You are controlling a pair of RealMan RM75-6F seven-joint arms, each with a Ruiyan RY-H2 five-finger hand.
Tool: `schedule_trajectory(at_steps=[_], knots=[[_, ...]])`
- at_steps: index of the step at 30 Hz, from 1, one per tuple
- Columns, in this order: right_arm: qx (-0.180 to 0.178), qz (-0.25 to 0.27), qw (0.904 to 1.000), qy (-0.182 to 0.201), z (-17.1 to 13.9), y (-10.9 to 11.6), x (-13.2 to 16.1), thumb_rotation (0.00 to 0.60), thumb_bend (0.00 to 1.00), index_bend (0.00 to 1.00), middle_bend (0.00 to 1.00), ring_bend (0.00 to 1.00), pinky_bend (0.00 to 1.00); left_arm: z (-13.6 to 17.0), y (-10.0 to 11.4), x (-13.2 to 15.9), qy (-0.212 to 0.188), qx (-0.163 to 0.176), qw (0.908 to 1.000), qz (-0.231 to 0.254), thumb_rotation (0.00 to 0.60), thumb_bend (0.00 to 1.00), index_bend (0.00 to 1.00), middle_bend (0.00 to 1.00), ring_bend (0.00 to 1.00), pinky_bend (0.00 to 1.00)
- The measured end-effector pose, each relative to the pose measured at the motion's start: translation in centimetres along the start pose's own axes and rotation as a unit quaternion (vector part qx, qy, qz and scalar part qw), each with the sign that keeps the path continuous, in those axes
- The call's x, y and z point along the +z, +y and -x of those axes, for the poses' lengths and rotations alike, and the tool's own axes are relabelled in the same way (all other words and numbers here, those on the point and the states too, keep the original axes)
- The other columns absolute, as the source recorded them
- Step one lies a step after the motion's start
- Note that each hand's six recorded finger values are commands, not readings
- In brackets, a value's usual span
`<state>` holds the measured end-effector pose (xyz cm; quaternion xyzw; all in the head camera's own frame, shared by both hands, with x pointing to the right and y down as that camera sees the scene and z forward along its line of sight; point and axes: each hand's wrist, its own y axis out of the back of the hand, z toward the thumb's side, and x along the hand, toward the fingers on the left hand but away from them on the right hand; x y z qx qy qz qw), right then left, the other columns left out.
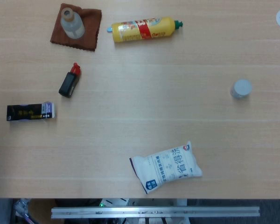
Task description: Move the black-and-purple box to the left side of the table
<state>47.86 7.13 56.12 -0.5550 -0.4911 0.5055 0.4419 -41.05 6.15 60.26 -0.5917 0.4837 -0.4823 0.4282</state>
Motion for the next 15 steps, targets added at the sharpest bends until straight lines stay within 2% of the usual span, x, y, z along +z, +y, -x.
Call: schedule_trajectory(at_steps=[4,15], knots=[[-0.001,0.002,1.0,-0.006,-0.6,0.0,0.2,0.6,0.23,0.31,0.22,0.15,0.22,2.1,0.0,0.1,-0.01,0.023,0.9997,0.0,0.6,0.33,0.37,0.26,0.25,0.37],[0.004,0.017,0.9997,-0.017,-0.3,-0.3,0.3,0.6,0.23,0.31,0.22,0.15,0.22,3.2,-0.1,-0.6,0.006,0.011,0.9999,-0.005,0.6,0.33,0.37,0.26,0.25,0.38]])
